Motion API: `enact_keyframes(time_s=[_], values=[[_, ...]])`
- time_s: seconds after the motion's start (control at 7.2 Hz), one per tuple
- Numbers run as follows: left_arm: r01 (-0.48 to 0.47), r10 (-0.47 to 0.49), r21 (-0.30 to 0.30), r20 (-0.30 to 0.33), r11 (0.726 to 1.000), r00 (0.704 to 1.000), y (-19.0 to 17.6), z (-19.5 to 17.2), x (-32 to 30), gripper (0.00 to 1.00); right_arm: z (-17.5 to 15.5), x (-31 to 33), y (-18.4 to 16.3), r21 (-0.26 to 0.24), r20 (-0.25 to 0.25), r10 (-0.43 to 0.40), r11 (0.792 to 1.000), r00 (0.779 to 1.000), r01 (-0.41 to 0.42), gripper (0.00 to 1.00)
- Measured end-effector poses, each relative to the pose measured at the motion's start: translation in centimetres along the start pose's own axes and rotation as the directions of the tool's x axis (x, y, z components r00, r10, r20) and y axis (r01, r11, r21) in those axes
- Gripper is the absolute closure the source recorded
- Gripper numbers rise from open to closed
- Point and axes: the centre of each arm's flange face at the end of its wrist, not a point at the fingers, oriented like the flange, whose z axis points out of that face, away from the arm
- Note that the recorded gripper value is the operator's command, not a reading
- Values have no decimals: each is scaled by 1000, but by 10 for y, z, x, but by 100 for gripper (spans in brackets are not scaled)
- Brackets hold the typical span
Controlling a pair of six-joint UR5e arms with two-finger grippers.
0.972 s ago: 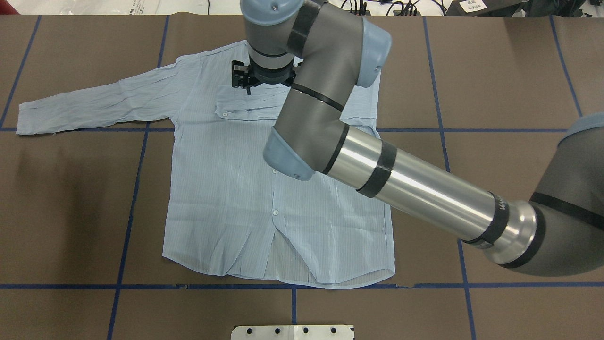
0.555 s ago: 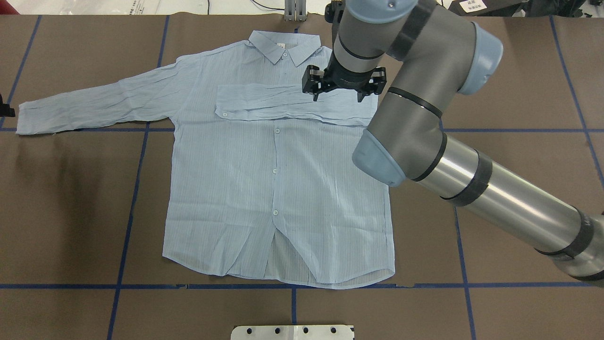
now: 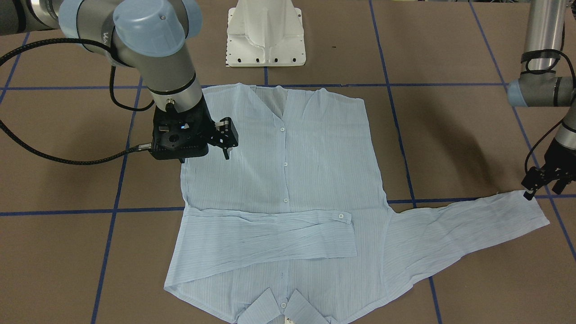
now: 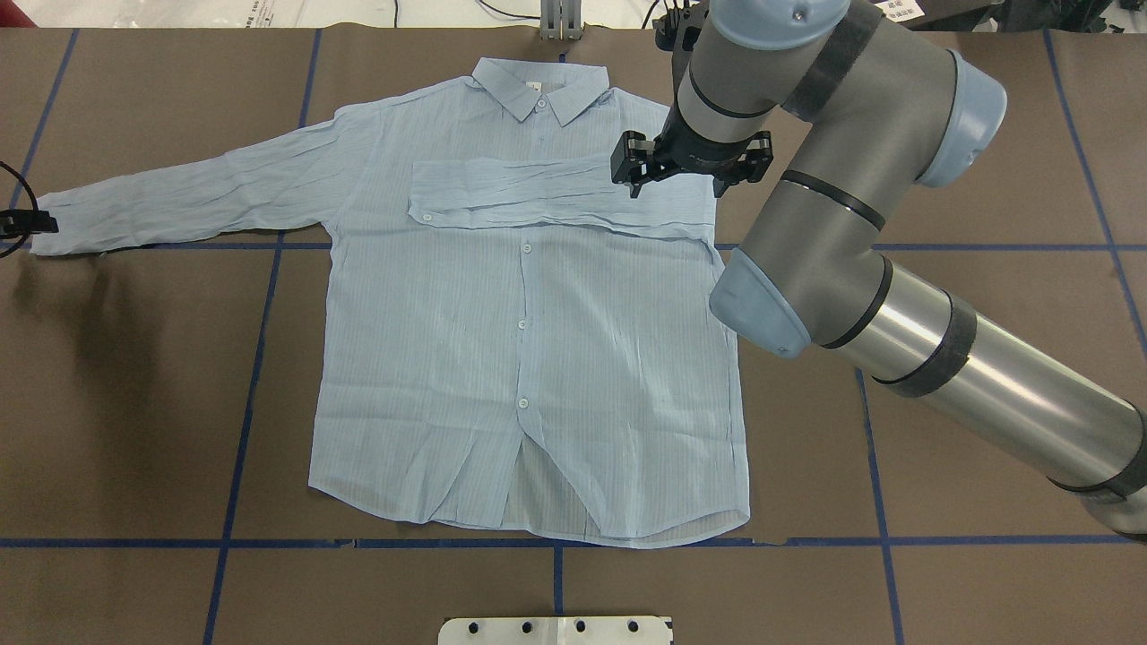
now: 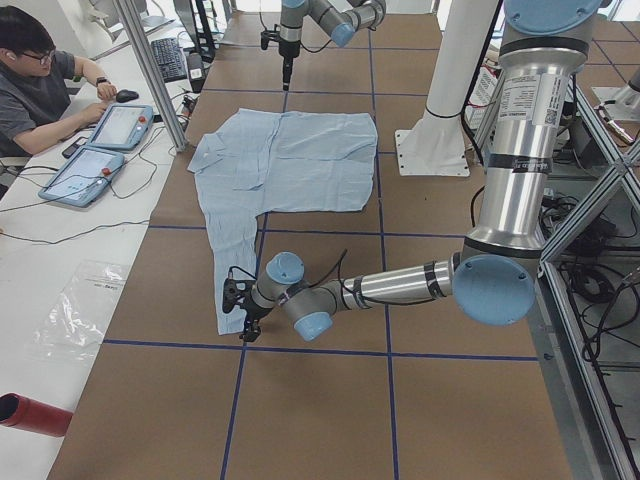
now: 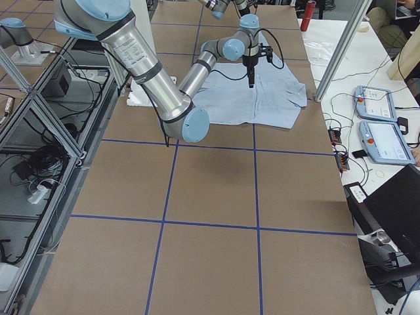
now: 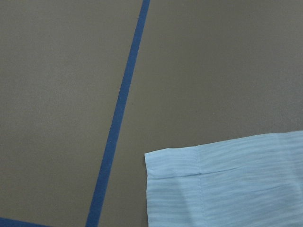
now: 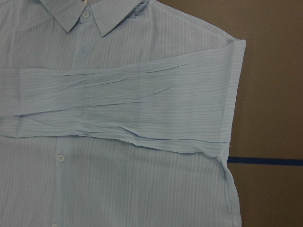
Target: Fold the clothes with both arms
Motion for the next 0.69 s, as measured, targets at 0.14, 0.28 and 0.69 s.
enact_keyframes(time_s=[0.14,0.28,0.69], values=[[1,-1,-4,4,1000,1000,2,2,-1,22,-1,0,0,3,0,-1,1000,1000,1,0],[0,0,-7,6,1000,1000,4,4,-1,22,-1,0,0,5,0,-1,1000,1000,1,0],[-16,16,-26,2,1000,1000,14,10,7,37,5,3,1,3,-11,0,1000,1000,0,0]])
